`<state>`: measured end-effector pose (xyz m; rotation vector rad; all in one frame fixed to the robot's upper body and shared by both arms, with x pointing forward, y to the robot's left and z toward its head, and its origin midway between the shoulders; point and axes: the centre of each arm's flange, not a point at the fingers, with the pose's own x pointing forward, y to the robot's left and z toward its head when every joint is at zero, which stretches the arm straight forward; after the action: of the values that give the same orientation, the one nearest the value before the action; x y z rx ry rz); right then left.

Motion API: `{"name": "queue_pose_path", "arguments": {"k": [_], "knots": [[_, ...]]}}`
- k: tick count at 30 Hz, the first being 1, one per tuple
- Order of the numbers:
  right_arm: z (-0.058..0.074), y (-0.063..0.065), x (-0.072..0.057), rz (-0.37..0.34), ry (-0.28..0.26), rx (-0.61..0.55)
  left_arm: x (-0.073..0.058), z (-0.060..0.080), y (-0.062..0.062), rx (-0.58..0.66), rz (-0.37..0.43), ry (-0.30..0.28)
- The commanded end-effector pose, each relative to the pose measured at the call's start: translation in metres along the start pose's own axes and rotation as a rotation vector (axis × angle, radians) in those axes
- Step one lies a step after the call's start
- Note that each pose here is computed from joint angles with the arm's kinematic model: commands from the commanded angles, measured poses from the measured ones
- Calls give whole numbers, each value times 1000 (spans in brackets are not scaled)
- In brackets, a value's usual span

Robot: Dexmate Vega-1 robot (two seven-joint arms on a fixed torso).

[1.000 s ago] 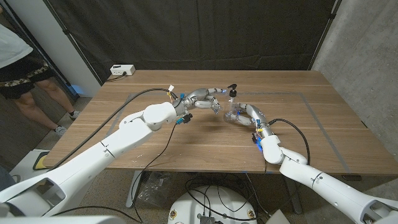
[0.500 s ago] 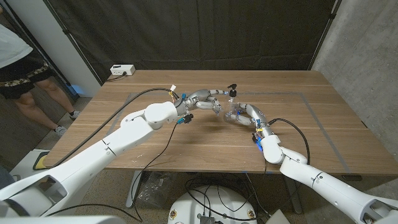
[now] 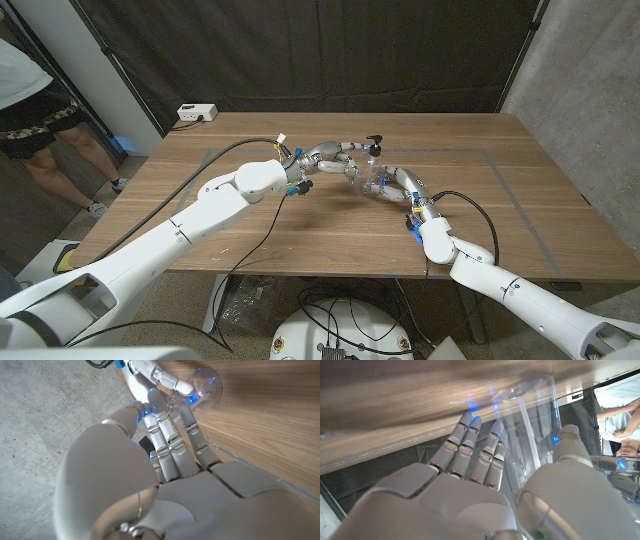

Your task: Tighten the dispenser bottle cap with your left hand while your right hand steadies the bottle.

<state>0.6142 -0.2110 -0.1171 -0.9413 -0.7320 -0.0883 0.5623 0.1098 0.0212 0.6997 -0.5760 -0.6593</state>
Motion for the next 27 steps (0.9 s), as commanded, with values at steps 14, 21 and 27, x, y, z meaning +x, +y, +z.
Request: {"name": "queue_pose_path", "arguments": {"k": [14,21,27], "knots": [[3,1,-6,-15,20,-2,25,-9,7,24,-75,5],[4,4,-8,-17,27,-1,38,-2,10,58,-108,-26],[4,4,-9,-19,34,-1,42,3,14,81,-113,-41]]}}
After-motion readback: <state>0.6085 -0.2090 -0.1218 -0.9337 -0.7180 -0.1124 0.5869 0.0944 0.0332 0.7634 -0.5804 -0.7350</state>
